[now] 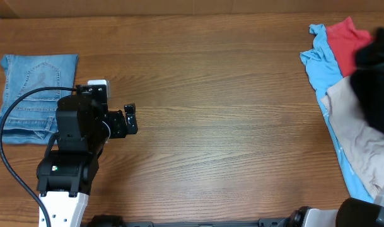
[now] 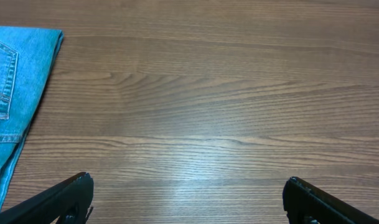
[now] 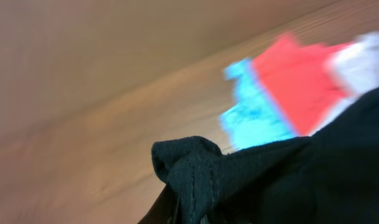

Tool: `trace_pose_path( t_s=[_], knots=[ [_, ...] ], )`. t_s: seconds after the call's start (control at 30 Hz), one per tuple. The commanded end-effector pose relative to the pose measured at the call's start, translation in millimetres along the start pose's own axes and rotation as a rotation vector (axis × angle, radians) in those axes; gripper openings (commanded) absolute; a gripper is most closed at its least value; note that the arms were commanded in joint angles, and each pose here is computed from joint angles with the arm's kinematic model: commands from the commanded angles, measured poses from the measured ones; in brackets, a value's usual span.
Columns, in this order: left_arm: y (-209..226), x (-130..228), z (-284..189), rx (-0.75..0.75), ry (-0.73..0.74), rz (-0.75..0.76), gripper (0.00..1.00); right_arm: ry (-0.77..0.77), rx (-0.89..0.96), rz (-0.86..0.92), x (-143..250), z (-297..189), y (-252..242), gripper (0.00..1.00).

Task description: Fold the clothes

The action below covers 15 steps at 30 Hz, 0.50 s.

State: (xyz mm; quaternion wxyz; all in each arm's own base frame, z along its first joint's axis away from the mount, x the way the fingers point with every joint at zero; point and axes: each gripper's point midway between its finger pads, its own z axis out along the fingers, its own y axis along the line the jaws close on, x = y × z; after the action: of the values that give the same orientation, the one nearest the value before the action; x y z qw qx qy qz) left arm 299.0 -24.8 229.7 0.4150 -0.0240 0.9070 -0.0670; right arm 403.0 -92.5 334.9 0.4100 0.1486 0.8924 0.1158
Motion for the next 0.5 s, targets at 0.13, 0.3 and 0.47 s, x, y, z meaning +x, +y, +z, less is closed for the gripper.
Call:
trace_pose_path(
  t_s=[0.13, 0.3, 0.47],
  knots=[
    [-2.1, -12.2, -6.3, 0.011, -0.035, -0.011, 1.00, 0.393, -0.188, -0.218, 107.2, 67.5, 113.0, 0.09],
    [-2.3, -13.6, -6.3, 0.011, -0.041, -0.011, 1.00, 0.520, -0.262, -0.322, 157.2, 107.8, 163.7, 0.09],
    [-2.7, -16.9, -6.6, 0.013, -0.054, -0.010, 1.00, 0.520, -0.355, -0.431, 189.5, 137.8, 219.5, 0.09]
  ],
)
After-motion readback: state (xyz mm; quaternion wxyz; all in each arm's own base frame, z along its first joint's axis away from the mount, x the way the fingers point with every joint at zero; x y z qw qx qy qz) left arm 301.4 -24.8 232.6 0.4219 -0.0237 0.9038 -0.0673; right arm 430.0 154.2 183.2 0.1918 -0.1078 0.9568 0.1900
